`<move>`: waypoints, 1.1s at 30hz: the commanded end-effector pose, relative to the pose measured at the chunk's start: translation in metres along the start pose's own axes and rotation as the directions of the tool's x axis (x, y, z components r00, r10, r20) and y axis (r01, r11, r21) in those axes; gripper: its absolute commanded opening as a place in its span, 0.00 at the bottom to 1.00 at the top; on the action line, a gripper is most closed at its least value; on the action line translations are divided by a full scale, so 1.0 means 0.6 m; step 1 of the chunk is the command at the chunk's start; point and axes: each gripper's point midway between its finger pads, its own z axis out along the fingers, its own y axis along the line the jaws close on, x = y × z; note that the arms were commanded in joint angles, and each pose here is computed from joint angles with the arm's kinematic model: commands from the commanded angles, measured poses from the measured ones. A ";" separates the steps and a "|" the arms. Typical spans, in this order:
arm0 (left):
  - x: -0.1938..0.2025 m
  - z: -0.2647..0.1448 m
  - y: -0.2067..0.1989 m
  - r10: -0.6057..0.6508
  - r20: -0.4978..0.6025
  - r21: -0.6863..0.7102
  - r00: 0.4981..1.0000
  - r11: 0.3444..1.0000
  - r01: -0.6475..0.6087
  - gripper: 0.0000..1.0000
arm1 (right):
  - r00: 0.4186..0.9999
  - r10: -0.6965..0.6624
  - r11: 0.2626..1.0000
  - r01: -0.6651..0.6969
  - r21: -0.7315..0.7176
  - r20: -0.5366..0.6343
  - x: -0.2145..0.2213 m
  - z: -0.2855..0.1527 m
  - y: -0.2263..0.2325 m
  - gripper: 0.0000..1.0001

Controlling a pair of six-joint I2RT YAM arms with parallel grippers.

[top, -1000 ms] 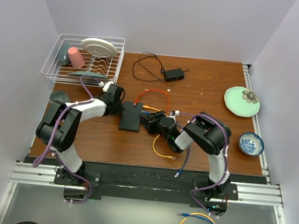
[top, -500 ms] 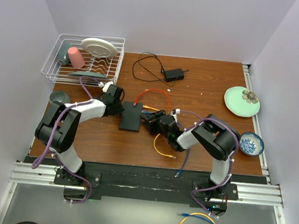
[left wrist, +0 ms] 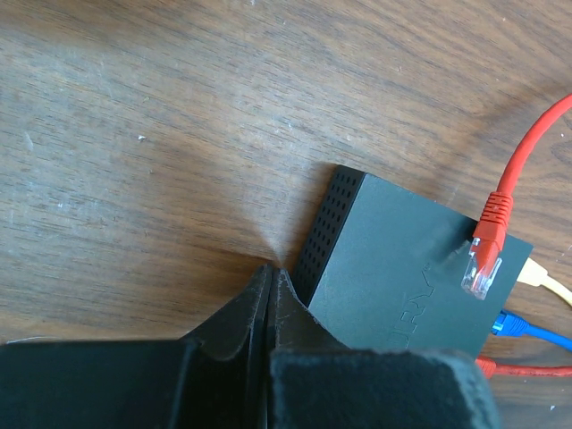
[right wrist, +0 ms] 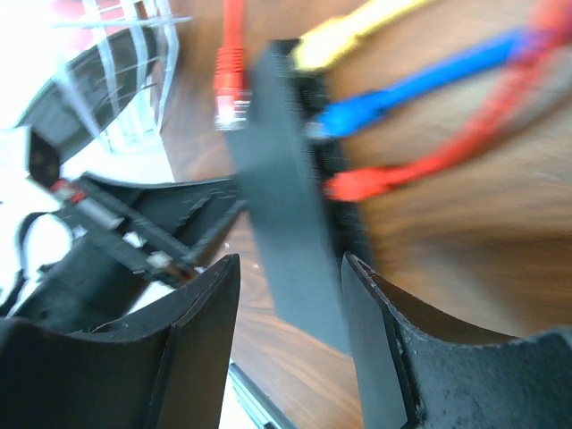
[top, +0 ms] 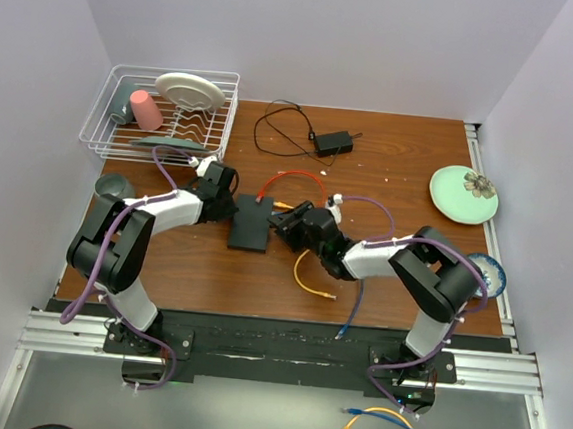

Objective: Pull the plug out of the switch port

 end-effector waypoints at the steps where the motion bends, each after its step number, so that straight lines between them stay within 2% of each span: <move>1: -0.017 -0.015 -0.027 -0.016 0.029 0.057 0.999 0.998 0.015 0.00 | 0.981 -0.188 0.978 0.190 -0.090 0.038 -0.016 -0.020 0.111 0.54; 5: -0.020 -0.017 -0.030 -0.014 0.031 0.060 0.999 0.998 0.012 0.00 | 0.945 -0.324 0.943 0.326 -0.061 0.037 -0.026 -0.038 0.137 0.55; 7: -0.022 -0.019 -0.032 -0.014 0.034 0.063 0.999 0.998 0.011 0.00 | 0.919 -0.388 0.918 0.392 -0.059 0.073 -0.059 -0.041 0.163 0.56; 9: -0.025 -0.020 -0.032 -0.012 0.037 0.062 0.999 0.998 0.010 0.00 | 0.899 -0.434 0.900 0.436 -0.029 0.048 -0.079 -0.038 0.159 0.56; 10: -0.024 -0.020 -0.030 -0.008 0.035 0.060 0.999 0.998 0.006 0.00 | 0.875 -0.478 0.876 0.482 -0.039 0.072 -0.115 -0.033 0.182 0.57; 12: -0.026 -0.022 -0.033 -0.006 0.035 0.064 0.999 0.998 0.004 0.00 | 0.844 -0.537 0.843 0.536 0.049 0.011 -0.140 -0.016 0.151 0.55; 13: -0.027 -0.023 -0.034 0.000 0.035 0.066 0.999 0.998 -0.002 0.00 | 0.790 -0.611 0.791 0.609 0.058 0.046 -0.174 -0.012 0.174 0.54; 15: -0.029 -0.026 -0.034 0.007 0.034 0.064 0.999 0.998 -0.009 0.00 | 0.733 -0.680 0.724 0.671 0.159 0.003 -0.199 0.000 0.136 0.54; 16: -0.034 -0.031 -0.036 0.011 0.044 0.066 0.999 0.998 -0.014 0.00 | 0.697 -0.717 0.687 0.705 0.176 0.004 -0.221 0.003 0.126 0.54; 17: -0.035 -0.034 -0.034 0.013 0.045 0.061 0.999 0.998 -0.015 0.00 | 0.685 -0.728 0.680 0.714 0.167 0.031 -0.235 0.008 0.133 0.52; 21: -0.073 -0.071 -0.033 -0.014 0.113 0.066 0.993 0.998 0.007 0.00 | 0.673 -0.740 0.657 0.731 0.184 -0.029 -0.277 0.039 0.108 0.50; 22: -0.084 -0.079 -0.029 -0.018 0.140 0.054 0.990 0.998 0.011 0.00 | 0.651 -0.758 0.636 0.752 0.173 -0.038 -0.286 0.052 0.115 0.48; 27: -0.123 -0.133 -0.038 -0.024 0.210 0.080 0.977 0.997 0.008 0.00 | 0.624 -0.778 0.606 0.775 0.177 -0.071 -0.288 0.075 0.114 0.31; 29: -0.114 -0.146 -0.053 -0.018 0.197 0.130 0.980 0.991 -0.008 0.00 | 0.624 -0.779 0.609 0.775 0.166 -0.055 -0.290 0.078 0.126 0.25; 33: -0.049 -0.160 -0.072 -0.009 0.127 0.207 0.992 0.978 -0.018 0.00 | 0.634 -0.771 0.627 0.771 0.110 -0.050 -0.272 0.079 0.143 0.17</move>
